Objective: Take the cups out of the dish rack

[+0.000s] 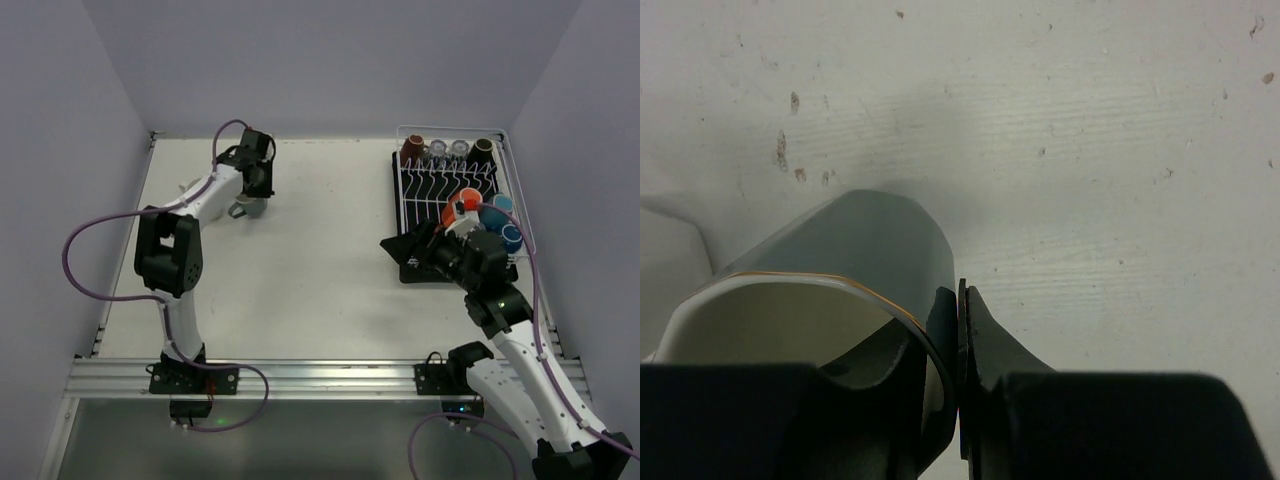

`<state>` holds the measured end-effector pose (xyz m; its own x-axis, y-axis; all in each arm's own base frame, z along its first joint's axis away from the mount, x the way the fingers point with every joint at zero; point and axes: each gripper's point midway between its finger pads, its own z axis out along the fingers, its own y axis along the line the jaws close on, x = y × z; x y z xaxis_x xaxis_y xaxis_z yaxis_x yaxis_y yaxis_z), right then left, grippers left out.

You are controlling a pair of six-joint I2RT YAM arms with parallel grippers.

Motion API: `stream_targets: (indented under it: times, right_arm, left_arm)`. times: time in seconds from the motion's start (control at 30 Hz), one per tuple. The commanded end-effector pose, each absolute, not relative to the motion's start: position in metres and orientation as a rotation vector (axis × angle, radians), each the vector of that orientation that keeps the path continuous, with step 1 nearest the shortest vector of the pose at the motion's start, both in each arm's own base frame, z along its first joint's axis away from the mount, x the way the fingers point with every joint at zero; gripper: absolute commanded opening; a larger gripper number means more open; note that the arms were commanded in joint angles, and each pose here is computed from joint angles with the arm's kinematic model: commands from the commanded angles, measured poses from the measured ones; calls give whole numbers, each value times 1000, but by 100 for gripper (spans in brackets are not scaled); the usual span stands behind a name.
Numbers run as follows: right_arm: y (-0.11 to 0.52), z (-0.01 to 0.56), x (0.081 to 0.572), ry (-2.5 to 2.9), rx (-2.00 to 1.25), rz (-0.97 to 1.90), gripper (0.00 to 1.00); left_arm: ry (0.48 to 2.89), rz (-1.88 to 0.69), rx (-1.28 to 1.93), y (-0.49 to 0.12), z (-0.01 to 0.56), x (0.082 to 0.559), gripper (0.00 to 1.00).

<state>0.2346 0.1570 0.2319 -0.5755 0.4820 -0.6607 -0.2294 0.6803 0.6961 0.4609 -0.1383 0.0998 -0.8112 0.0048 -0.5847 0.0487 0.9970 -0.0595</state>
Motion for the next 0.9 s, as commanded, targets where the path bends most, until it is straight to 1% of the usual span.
stream_targets:
  times: [0.0,0.17,0.53,0.63,0.67,0.73,0.77,0.83,0.87]
  right_arm:
    - [158,229,234,1973,154,947,99]
    - [156,231,235,1975,151,926,99]
    - [152,241,236,1965,149,892,99]
    - [147,245,239,1964,156,854,99]
    - [145,248,240,1966,159,839,99]
    - [140,250,242,1965,161,796,99]
    - [138,253,242,1966,162,779,99]
    - [131,255,244,1961,173,734,99]
    - [124,258,246,1952,193,695,99]
  left_arm:
    - [2425,-36,57,-130,131,489,0]
    - [2424,5,50,-124,129,500,0]
    - [2498,107,63,-110,105,495,0]
    - [2486,81,61,-113,112,495,14]
    - [2479,75,61,-114,115,495,20]
    - [2462,65,55,-114,123,496,26]
    - [2450,61,53,-114,128,496,32]
    - [2442,55,48,-114,133,494,39]
    - [2426,41,46,-115,142,493,49]
